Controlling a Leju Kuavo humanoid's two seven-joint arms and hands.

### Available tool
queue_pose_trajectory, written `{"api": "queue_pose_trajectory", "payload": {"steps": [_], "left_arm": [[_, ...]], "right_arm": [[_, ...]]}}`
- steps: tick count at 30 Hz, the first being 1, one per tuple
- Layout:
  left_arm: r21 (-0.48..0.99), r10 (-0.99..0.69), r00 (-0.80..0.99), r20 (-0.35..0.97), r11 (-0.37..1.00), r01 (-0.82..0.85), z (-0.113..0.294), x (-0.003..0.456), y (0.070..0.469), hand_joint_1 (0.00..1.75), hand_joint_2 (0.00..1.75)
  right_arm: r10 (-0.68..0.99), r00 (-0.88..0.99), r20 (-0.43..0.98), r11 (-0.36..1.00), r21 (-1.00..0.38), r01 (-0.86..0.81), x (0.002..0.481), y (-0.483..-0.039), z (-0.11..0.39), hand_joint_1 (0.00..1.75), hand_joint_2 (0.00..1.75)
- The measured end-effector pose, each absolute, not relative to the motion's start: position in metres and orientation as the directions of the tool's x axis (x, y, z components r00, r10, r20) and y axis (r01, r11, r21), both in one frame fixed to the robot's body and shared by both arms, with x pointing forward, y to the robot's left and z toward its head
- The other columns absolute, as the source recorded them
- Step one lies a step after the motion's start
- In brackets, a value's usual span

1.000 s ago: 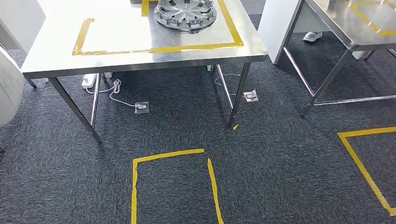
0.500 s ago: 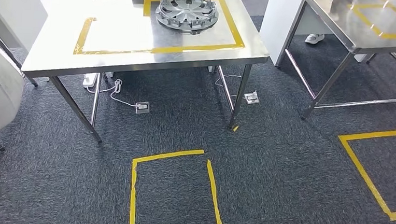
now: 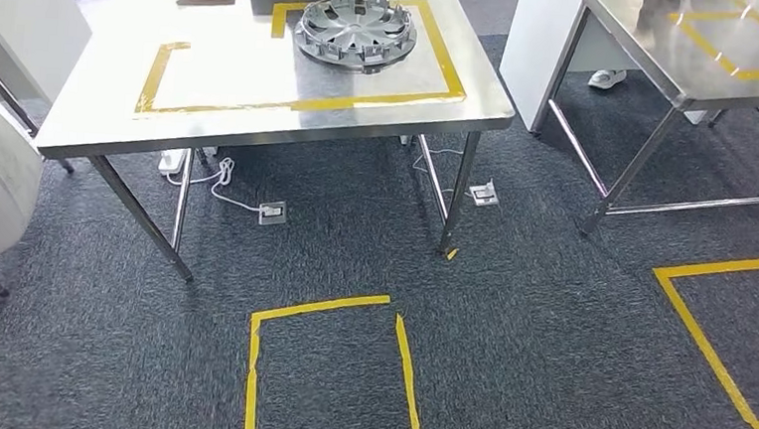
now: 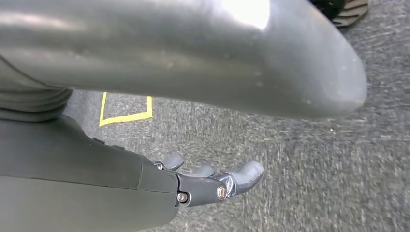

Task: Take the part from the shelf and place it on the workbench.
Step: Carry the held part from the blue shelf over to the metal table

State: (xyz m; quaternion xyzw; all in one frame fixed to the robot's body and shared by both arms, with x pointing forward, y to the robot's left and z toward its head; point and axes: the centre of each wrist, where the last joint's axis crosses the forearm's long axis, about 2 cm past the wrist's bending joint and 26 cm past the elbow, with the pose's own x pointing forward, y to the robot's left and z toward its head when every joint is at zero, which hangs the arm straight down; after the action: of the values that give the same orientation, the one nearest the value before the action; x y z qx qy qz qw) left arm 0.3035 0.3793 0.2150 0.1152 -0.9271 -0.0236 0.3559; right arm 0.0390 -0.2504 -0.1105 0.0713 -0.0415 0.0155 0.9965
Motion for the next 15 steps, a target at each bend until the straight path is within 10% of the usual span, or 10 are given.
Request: {"api": "queue_pose_trajectory", "payload": {"steps": [15], "left_arm": [[0.124, -0.229, -0.725, 0.65, 0.973, -0.196, 0.2166, 0.3025, 0.3787, 1.75, 1.75]], "right_arm": [[0.027, 0.996, 0.084, 0.989, 0.14, -0.039, 0.0382, -0.2506, -0.1106, 0.0, 0.0]]}}
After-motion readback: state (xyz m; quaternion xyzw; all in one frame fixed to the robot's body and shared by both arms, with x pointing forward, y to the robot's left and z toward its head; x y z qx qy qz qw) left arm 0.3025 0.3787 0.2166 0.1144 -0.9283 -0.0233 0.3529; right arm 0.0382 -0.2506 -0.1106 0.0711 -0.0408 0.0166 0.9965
